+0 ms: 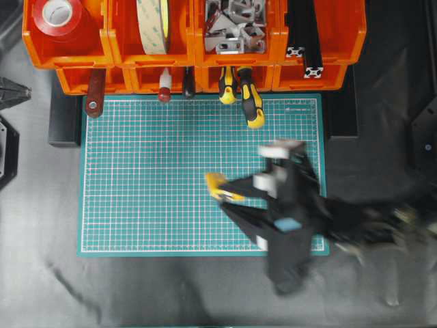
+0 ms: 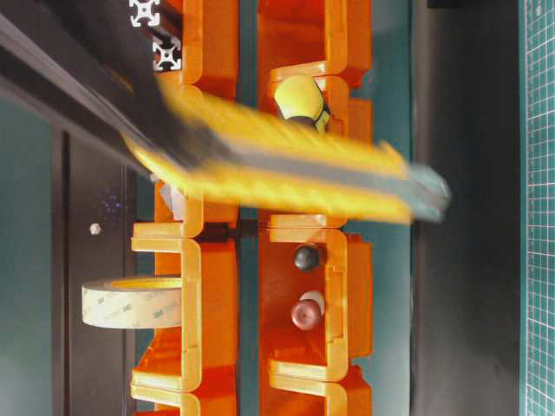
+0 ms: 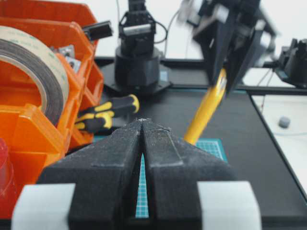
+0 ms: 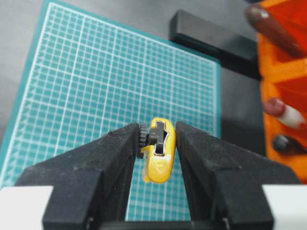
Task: Pick cutter from container rack with right arm.
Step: 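Lower the held cutter onto the center of the green mat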
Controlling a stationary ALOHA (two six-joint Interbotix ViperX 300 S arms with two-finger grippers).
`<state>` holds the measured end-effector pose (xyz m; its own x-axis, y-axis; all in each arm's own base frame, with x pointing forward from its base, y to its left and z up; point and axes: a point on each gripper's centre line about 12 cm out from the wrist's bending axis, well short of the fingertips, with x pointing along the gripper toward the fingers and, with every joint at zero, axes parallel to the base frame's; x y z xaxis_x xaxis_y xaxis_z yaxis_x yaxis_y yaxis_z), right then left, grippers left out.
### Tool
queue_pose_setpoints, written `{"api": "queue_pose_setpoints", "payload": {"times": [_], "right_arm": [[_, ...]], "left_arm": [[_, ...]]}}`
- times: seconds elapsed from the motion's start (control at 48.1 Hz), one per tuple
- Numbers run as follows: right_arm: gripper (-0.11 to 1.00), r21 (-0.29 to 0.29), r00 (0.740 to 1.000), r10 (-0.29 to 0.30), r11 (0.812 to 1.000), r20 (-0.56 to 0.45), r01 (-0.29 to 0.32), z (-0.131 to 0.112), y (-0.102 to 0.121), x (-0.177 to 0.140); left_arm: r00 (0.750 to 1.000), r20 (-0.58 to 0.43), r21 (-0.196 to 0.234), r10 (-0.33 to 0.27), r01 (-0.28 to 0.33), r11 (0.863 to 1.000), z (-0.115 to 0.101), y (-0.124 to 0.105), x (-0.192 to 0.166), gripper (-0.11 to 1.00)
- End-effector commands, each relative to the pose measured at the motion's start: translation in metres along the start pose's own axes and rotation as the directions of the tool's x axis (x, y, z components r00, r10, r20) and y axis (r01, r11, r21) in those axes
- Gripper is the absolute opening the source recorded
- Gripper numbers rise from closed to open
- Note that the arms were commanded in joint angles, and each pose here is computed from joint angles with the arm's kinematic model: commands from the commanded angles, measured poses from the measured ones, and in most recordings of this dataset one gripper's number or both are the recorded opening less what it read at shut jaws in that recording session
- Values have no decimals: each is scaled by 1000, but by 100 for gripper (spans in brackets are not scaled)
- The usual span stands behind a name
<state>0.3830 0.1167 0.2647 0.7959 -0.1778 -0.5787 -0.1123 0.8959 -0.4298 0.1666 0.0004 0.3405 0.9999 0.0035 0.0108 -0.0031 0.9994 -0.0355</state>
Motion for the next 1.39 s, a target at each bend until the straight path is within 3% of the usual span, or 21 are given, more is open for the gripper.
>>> {"api": "queue_pose_setpoints", "payload": {"times": [0.0, 0.333, 0.541, 0.749, 1.186, 1.373], "right_arm": [[27, -5, 998, 36, 999, 44, -36, -1, -9, 20], [27, -116, 997, 62, 991, -37, -66, -33, -12, 79], [27, -136, 996, 50, 989, -79, -60, -45, -16, 95], [27, -140, 994, 57, 988, -94, -70, -52, -12, 95], [27, -150, 982, 145, 975, -121, -162, -63, 35, 76], [27, -112, 975, 167, 976, -149, -185, -72, 40, 75]], "left_arm": [[1000, 9, 0, 2, -2, 1000, 7, 0, 0, 1], [1000, -20, -2, 4, -4, 1000, 3, 0, 0, 1], [1000, -21, -2, 4, -4, 1000, 3, 0, 0, 1], [1000, -21, -2, 4, -4, 1000, 3, 0, 0, 1], [1000, -25, -2, -1, 1, 1000, 2, 0, 1, 1], [1000, -23, -2, -1, 1, 1000, 2, 0, 1, 1]]}}
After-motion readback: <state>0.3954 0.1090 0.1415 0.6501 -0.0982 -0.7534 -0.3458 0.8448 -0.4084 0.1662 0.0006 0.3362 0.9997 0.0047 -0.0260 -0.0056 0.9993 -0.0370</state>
